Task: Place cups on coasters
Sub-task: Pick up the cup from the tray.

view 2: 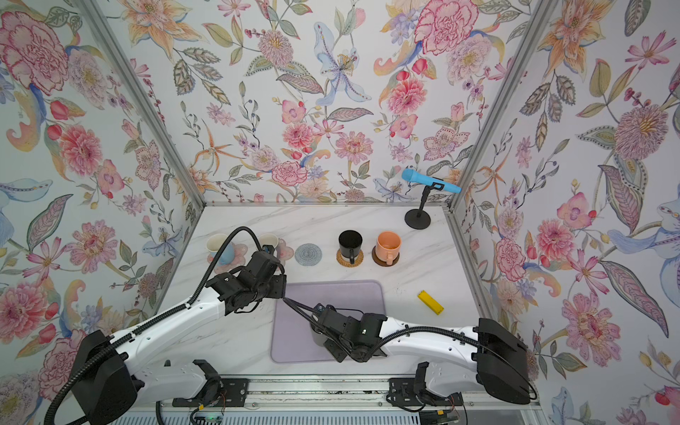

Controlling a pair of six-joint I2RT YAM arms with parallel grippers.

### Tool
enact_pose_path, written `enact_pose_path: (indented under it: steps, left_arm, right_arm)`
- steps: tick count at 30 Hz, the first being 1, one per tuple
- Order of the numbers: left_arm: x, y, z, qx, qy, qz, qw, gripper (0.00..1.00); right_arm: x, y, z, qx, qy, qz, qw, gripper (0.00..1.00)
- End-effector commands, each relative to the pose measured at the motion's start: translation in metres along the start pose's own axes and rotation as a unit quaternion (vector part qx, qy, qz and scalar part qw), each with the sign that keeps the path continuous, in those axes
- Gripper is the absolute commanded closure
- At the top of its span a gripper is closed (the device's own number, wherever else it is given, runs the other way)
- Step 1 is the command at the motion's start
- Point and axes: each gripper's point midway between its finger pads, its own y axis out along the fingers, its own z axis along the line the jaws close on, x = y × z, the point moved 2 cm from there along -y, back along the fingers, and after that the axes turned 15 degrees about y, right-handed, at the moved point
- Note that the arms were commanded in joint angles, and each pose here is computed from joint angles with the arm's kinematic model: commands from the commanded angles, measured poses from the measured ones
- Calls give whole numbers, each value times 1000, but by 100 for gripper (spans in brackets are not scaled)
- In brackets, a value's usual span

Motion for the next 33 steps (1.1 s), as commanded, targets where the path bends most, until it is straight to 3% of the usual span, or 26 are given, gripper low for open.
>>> enact_pose_path:
  steps: [1,5,17,25,33]
  left_arm:
    - [-5,-1,3,11,0,1,1000,31]
    - [-4,-2,3,10,0,-1,1000,31]
    - [-9,-5,11,33,-3,13,999,31]
    - [-4,-11,11,25,-11,-11,1000,31]
    - [1,-7,15,49,47,5,998,31]
  right_arm:
    - [14,-13,0,4,16,-34,999,95]
    - [20,-19,-1,2,20,-50,999,100]
    - [39,-29,-7,-6,47,-93,995,100]
    - [53,-36,-13,2,83,-110,990,100]
    - [63,-37,-14,-1,94,-116,989,100]
